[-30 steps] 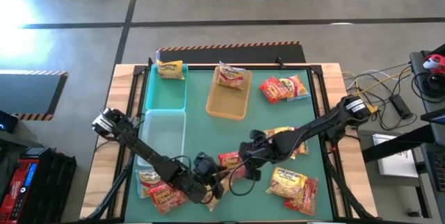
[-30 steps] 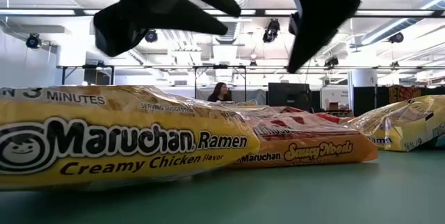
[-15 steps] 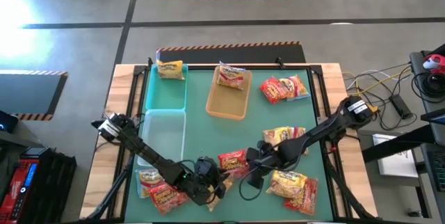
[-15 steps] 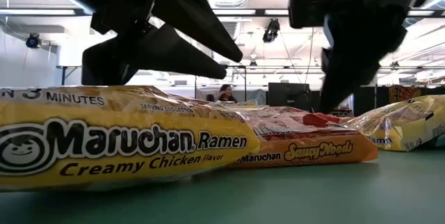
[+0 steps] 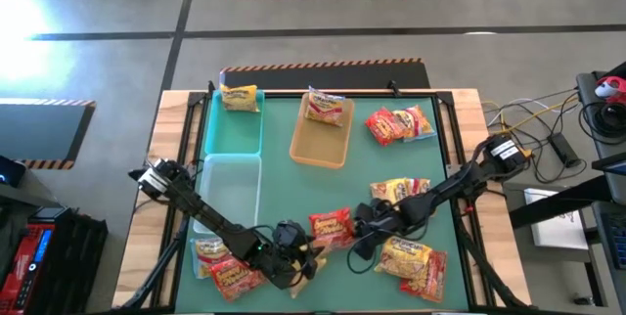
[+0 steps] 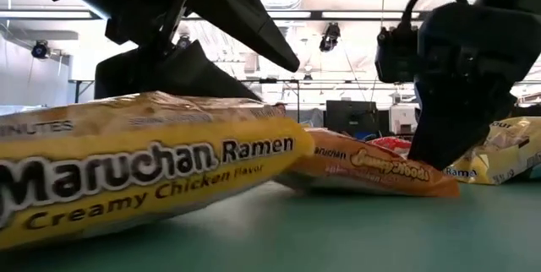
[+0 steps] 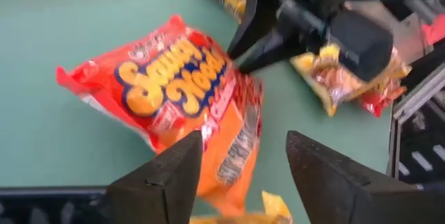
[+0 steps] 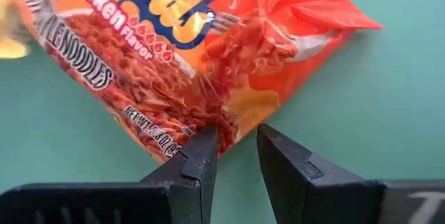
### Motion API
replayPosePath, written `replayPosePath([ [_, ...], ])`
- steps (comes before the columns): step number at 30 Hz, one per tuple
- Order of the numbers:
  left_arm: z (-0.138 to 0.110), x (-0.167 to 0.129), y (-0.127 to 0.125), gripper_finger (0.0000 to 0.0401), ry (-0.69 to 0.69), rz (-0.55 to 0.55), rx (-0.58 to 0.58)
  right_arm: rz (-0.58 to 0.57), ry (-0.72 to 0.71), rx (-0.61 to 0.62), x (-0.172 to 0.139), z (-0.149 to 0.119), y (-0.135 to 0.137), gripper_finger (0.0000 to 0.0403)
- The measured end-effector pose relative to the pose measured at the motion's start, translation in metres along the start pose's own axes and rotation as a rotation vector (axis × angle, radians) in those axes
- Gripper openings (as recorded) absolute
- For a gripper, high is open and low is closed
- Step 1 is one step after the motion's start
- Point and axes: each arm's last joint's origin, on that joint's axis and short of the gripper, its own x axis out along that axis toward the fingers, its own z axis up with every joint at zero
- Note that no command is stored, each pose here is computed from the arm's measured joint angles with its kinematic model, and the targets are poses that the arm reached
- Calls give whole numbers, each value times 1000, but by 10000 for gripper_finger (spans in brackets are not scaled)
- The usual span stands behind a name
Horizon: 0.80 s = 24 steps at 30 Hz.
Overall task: Sort Maruchan noodles
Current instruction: Put the orange noodle pack into the white bin
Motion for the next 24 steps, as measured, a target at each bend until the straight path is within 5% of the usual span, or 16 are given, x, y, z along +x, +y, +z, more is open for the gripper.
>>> replayPosePath([
  [6,-2,1,6,224,48,44,-46,-23,0,-1,1,-4,-6,93],
  [13,5,9,15,226,48,108,-301,-31,-10,-12,1,-4,-6,93],
  [24,9,24,25,226,22,161,-411,-23,-18,-20,2,-3,-5,93],
])
